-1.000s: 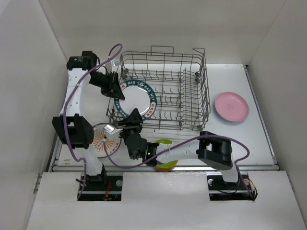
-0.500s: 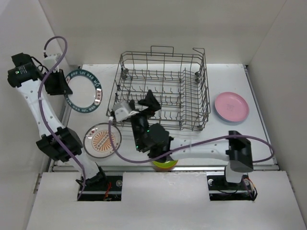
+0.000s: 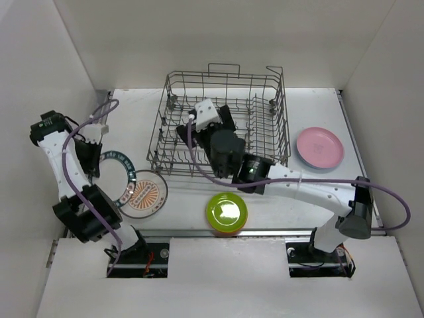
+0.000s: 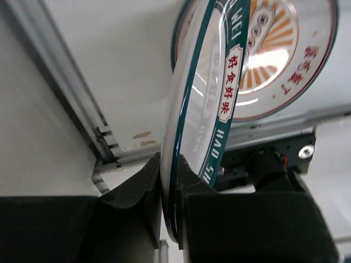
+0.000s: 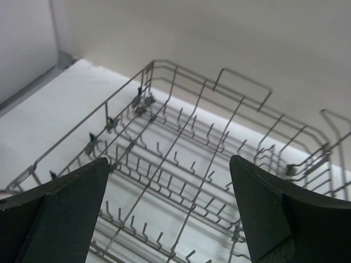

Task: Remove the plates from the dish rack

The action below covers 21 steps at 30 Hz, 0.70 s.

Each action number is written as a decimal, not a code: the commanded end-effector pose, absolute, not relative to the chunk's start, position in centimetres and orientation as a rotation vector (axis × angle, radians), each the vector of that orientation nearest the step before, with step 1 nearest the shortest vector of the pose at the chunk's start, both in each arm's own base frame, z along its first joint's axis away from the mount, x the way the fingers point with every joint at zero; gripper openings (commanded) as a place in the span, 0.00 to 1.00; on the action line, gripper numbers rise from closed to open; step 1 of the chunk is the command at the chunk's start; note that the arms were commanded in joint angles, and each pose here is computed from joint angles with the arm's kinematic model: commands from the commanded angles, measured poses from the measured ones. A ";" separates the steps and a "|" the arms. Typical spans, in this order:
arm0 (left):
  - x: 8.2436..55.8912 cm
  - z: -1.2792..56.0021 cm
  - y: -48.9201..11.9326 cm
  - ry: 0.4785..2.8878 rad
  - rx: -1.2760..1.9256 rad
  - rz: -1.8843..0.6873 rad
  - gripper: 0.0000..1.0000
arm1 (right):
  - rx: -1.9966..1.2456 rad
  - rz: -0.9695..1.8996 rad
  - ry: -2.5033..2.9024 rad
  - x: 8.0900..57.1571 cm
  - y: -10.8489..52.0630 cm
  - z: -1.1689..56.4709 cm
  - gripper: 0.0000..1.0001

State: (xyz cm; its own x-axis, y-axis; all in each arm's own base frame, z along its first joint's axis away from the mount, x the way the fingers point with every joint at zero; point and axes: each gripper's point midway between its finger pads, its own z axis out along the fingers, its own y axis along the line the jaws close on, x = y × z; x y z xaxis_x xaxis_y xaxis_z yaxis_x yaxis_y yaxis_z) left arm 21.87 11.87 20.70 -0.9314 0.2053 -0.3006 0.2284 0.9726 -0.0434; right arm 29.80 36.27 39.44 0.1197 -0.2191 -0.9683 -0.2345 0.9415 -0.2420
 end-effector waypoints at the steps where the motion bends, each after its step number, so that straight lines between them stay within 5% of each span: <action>1: 15.3 18.0 9.3 3.101 0.495 -0.464 0.00 | -0.398 0.477 1.594 28.7 37.1 39.9 0.96; 11: 18.3 15.2 6.8 3.038 0.507 -0.852 0.03 | -0.413 0.474 1.656 28.9 36.4 37.9 0.96; 16: 19.5 12.9 6.8 3.134 0.446 -0.969 0.46 | -0.384 0.455 1.652 29.4 35.6 38.3 0.96; 17: 20.0 13.1 6.8 3.125 0.466 -0.945 0.64 | -0.384 0.455 1.652 29.4 35.6 38.3 0.96; 21: 20.4 11.9 7.5 3.208 0.583 -0.707 0.84 | -0.384 0.455 1.652 29.3 35.6 38.6 0.96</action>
State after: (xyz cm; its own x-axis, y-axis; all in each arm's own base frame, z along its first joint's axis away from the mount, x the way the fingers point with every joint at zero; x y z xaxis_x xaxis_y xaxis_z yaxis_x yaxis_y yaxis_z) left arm 24.18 9.62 8.10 -0.9434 0.3313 -0.0177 0.3109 0.8642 -0.3957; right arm 29.57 35.80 36.64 -0.1385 -0.0422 -0.9895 -0.4933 0.8693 0.0320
